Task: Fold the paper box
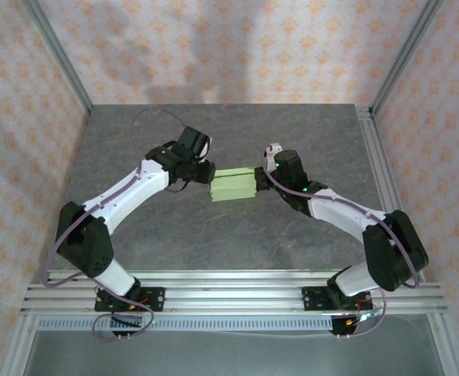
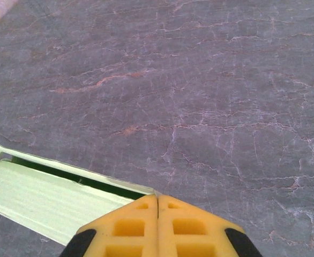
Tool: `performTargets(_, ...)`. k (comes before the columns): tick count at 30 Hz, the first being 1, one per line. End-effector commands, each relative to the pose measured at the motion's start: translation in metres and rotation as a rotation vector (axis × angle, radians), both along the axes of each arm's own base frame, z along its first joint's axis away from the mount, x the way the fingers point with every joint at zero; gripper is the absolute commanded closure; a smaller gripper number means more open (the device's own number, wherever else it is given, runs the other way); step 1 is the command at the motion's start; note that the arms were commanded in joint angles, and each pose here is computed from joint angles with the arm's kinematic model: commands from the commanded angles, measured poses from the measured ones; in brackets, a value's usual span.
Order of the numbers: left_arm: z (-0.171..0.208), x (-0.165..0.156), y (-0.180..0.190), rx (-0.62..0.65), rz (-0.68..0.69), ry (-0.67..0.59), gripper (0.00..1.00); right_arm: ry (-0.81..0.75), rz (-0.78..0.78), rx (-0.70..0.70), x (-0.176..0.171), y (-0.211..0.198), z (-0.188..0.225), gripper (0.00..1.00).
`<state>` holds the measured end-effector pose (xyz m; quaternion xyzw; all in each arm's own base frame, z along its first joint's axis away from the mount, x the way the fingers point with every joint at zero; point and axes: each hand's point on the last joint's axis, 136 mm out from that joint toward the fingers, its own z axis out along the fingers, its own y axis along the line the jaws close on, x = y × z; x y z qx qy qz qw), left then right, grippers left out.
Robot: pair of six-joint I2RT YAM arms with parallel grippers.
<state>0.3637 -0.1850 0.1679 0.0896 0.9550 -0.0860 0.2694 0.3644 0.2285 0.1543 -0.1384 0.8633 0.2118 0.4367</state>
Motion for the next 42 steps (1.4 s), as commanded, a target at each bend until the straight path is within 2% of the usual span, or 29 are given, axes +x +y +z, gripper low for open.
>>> performTargets(1, -0.002, 0.001, -0.007, -0.017, -0.006, 0.031, 0.63, -0.019, 0.005, 0.010, 0.004, 0.005, 0.011, 1.00)
performTargets(14, -0.019, 0.007, -0.022, -0.079, 0.011, 0.083, 0.92, -0.013, 0.005, 0.011, 0.008, 0.008, 0.012, 1.00)
performTargets(17, -0.018, 0.009, -0.024, -0.096, 0.021, 0.084, 0.95, -0.009, 0.008, 0.011, 0.009, 0.009, 0.013, 1.00)
performTargets(21, -0.017, 0.009, -0.030, -0.131, 0.024, 0.094, 0.97, -0.009, 0.003, 0.012, 0.011, 0.010, 0.014, 1.00)
performTargets(30, -0.028, 0.012, -0.031, -0.122, 0.040, 0.121, 0.99, 0.055, -0.061, 0.040, 0.015, 0.009, 0.012, 1.00)
performTargets(42, -0.033, 0.018, -0.037, -0.144, 0.047, 0.133, 1.00, 0.109, -0.128, 0.068, 0.015, 0.007, -0.007, 1.00)
